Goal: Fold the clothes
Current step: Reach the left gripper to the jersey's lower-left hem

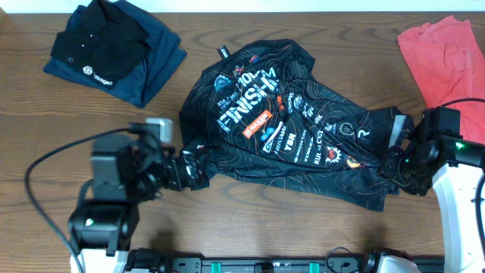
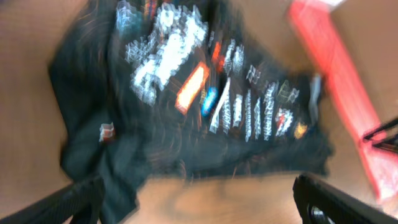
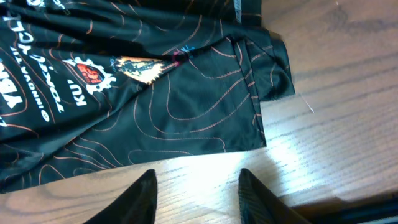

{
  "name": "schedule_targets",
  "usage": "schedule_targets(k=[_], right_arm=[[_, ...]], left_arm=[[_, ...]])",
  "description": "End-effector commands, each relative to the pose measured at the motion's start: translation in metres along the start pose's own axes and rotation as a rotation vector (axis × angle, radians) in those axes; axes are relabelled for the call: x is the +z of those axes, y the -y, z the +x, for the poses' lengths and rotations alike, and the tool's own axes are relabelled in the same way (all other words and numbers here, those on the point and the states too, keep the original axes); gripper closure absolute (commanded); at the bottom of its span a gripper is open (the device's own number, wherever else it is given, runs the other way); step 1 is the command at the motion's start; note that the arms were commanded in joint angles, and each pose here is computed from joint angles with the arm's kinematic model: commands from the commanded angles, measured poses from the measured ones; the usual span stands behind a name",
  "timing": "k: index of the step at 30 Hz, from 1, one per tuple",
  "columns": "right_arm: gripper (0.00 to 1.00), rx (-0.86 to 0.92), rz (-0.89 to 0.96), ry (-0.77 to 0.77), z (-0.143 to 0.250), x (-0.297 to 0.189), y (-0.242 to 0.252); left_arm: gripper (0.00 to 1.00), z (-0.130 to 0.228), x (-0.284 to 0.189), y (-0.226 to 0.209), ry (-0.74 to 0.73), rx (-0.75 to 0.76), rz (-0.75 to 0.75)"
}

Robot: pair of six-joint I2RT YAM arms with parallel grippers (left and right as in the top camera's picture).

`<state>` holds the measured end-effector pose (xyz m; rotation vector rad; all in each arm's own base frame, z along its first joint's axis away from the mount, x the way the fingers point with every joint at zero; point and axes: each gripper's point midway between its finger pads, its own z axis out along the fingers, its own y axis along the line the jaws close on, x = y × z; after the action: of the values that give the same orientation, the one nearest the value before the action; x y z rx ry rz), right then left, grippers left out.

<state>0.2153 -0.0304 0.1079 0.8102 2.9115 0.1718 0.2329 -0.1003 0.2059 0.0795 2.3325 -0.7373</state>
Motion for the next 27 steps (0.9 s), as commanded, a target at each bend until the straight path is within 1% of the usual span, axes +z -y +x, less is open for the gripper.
schedule_targets(k=[1, 4, 9, 14, 18, 20, 22, 24, 27], right_arm=[[0.58, -0.003, -0.010, 0.015, -0.003, -0.001, 0.000], [0.58, -0.004, -0.020, 0.020, -0.004, -0.001, -0.002], [0.58, -0.005, -0.044, 0.012, -0.003, -0.002, -0.006], [0.57, -0.005, -0.043, 0.011, -0.003, -0.001, -0.006], [0.56, -0.005, -0.044, 0.014, -0.003, -0.002, -0.006], [0.57, -0.006, -0.046, 0.018, -0.004, -0.002, -0.006], [0.55, -0.006, -0.046, 0.019, -0.005, -0.002, -0.007], [0.54, -0.006, -0.046, 0.020, -0.005, -0.002, -0.007], [0.54, -0.006, -0.045, 0.018, -0.004, -0.002, -0.006]], left_arm=[[0.02, 0.018, 0.010, -0.026, -0.097, 0.057, -0.206], [0.02, 0.042, 0.022, -0.039, -0.222, 0.085, -0.325], [0.02, 0.067, 0.047, -0.059, -0.356, 0.011, -0.491], [0.02, 0.091, 0.066, -0.076, -0.468, -0.123, -0.583], [0.02, 0.106, 0.075, -0.085, -0.541, -0.145, -0.621], [0.02, 0.110, 0.079, -0.085, -0.560, -0.144, -0.618], [0.02, 0.107, 0.086, -0.083, -0.541, -0.139, -0.601], [0.02, 0.101, 0.092, -0.081, -0.494, -0.196, -0.602], [0.02, 0.099, 0.095, -0.079, -0.471, -0.231, -0.600]])
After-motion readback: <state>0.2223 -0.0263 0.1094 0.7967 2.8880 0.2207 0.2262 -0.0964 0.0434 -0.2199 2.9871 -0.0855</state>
